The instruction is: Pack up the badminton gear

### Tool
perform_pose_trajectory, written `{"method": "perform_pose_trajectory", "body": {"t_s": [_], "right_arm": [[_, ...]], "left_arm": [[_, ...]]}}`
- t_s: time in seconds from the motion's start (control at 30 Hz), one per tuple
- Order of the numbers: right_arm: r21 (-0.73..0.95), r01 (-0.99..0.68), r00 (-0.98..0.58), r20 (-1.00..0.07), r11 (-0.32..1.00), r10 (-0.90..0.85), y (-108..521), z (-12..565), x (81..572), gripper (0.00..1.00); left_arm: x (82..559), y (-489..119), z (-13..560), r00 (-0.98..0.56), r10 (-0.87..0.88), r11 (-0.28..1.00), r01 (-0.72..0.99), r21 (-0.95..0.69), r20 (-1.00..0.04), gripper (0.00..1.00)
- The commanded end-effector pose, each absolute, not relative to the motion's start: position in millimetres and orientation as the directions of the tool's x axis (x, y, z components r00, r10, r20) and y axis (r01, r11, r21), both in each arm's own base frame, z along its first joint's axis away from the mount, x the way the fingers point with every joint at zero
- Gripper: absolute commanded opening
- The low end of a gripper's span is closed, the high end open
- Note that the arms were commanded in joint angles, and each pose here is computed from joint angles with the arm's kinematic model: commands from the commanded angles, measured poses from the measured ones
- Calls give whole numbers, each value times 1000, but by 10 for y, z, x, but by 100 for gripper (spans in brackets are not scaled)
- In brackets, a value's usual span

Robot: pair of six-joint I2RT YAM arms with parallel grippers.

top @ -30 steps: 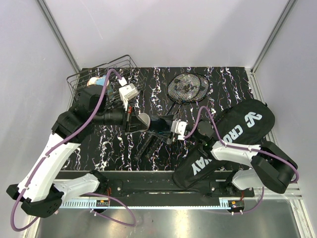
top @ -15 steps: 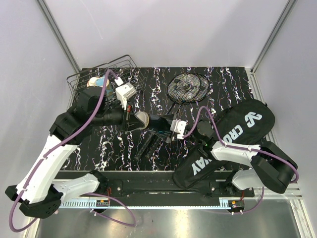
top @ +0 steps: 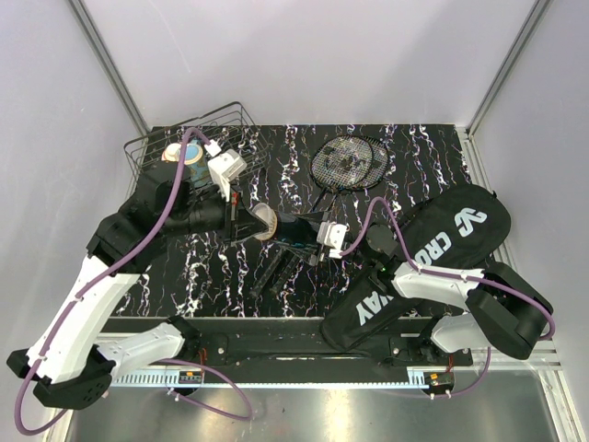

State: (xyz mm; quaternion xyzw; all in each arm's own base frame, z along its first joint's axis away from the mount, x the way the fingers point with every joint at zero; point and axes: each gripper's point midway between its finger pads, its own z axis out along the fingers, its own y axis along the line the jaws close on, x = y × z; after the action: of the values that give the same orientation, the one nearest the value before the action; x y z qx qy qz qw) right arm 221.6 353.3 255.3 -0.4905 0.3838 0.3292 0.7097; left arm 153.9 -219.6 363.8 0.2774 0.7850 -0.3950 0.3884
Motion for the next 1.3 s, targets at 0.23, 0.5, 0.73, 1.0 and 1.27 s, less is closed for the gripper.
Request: {"method": "perform_pose_trajectory", "body": {"t_s": [0.23, 0.5, 0.73, 1.0, 1.27], "right_arm": [[-442, -835, 507, -850, 328, 145, 3528, 2755, 2186, 41], [-442, -837, 506, -849, 322, 152, 3534, 2762, 2177, 41], [-447, -835, 510, -848, 322, 146, 3524, 2757, 2172, 41], [-477, -833, 532, -829, 279, 172, 3527, 2787, 2059, 41], [-506, -831, 552, -799, 230, 238, 3459, 2943, 1820, 39]], "left_arm": [[1532, -2345, 3598, -564, 140, 471, 761, -446, -814, 0], [1377, -2306, 3452, -602, 208, 449, 759, -471, -771, 0], [1384, -2342, 3344, -614, 268, 434, 765, -476, -743, 0], [1267, -2424, 3294, -604, 367, 327, 796, -510, -708, 7], [1251, -2615, 3256, -625, 404, 215, 775, -595, -668, 21]]}}
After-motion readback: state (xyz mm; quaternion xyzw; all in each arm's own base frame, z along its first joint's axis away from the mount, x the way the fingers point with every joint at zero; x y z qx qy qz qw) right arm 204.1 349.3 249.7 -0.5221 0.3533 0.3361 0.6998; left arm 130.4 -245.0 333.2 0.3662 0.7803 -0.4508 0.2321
